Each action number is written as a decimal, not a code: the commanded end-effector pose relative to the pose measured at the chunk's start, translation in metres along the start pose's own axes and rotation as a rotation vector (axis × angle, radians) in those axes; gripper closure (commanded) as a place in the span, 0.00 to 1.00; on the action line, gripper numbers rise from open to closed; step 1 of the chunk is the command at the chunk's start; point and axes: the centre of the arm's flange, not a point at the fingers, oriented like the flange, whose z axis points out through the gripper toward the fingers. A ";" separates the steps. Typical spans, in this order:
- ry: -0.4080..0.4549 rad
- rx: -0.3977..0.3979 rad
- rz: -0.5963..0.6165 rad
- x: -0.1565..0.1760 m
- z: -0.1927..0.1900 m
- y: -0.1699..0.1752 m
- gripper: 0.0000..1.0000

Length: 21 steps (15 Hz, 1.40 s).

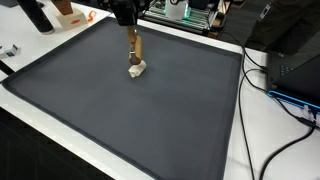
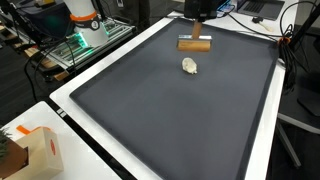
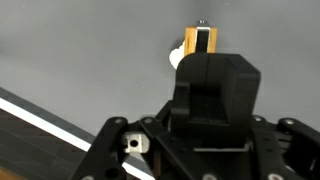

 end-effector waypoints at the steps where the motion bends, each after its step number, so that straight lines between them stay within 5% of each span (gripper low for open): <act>1: 0.032 0.020 -0.092 -0.019 -0.007 -0.010 0.77; 2: 0.003 0.006 -0.051 -0.002 0.000 -0.005 0.52; 8: 0.004 0.007 -0.081 -0.006 -0.001 -0.009 0.52; 9: 0.004 0.007 -0.081 -0.006 -0.001 -0.009 0.77; 21: -0.006 0.049 -0.244 -0.007 0.051 -0.008 0.77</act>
